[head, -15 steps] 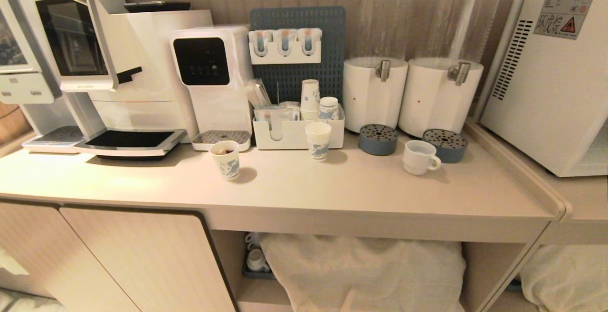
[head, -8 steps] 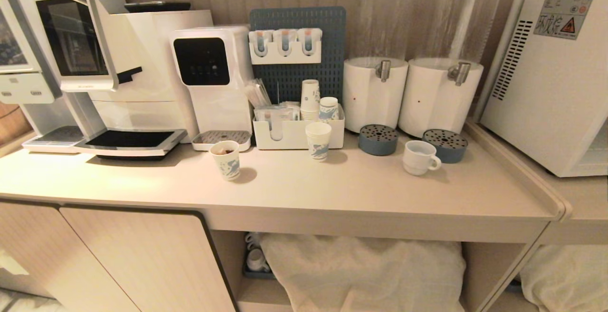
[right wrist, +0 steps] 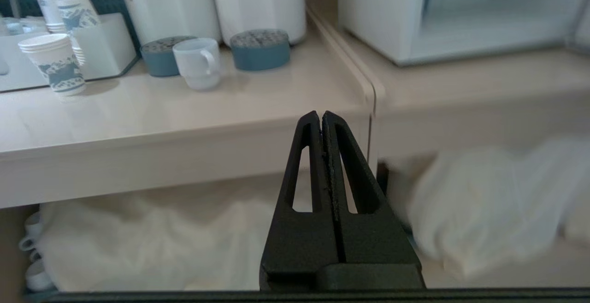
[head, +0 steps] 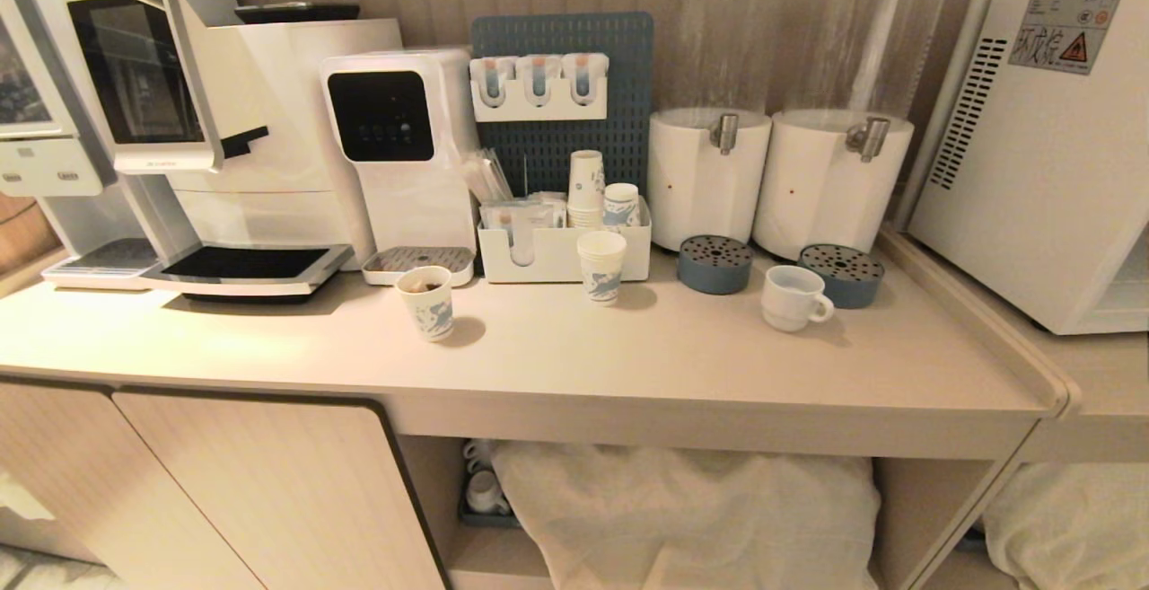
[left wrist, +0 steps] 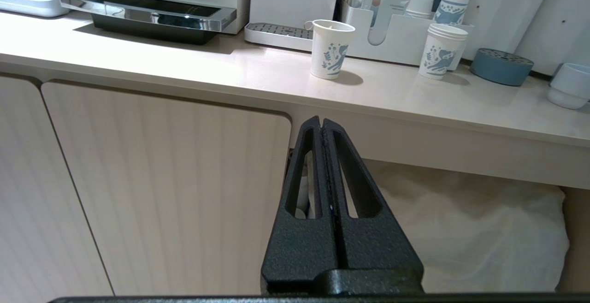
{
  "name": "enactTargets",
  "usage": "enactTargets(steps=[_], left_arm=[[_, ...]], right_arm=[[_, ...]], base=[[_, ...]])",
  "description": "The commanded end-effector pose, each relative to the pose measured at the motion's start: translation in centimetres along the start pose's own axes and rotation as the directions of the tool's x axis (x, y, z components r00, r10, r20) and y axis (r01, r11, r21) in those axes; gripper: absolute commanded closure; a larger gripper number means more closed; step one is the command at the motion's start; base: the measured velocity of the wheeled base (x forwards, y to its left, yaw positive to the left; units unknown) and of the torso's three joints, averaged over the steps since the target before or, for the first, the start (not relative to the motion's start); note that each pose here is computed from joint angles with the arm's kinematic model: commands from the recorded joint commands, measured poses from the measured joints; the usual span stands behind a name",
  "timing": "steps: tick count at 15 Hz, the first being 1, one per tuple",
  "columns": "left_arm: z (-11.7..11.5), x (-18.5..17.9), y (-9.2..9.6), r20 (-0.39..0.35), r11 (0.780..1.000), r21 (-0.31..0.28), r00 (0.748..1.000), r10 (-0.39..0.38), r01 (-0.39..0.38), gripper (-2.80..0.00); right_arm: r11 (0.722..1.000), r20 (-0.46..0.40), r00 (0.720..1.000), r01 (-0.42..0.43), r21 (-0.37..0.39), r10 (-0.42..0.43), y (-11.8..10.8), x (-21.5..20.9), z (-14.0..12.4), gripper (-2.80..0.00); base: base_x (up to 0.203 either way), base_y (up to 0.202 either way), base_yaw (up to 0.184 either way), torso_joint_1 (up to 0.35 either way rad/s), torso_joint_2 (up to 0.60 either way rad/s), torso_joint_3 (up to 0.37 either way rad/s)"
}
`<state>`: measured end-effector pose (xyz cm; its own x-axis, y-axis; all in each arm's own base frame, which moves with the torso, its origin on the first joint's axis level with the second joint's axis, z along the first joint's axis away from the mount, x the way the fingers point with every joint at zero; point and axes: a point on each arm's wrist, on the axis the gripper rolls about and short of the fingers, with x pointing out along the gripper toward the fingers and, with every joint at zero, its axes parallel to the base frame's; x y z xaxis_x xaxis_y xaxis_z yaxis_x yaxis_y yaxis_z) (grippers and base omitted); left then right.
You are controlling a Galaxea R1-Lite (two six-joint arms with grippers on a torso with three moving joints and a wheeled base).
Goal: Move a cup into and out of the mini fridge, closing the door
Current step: Close the freezer door
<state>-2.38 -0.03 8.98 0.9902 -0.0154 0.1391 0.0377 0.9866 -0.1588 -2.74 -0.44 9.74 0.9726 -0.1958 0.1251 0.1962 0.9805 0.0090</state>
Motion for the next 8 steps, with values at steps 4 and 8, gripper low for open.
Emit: enactTargets(steps=[4,8], left_arm=[[-1.13,0.14,0.19,-0.033,1.000,-0.001,0.999,0.006,-0.006,0.00],[-1.13,0.14,0.19,-0.033,1.000,0.000,0.999,0.006,-0.006,0.00]], right_arm=[[0.972,-0.242,0.944,-0.235,-0.013,0.225,0.43,-0.57,-2.01,0.00],[0.981,-0.237,0.952,-0.191,0.043,0.195,0.37,-0.53,-1.99,0.00]], base=[[0.000,0.000,0.000,0.000,0.00,0.000],[0.000,0.000,0.000,0.000,0.00,0.000]])
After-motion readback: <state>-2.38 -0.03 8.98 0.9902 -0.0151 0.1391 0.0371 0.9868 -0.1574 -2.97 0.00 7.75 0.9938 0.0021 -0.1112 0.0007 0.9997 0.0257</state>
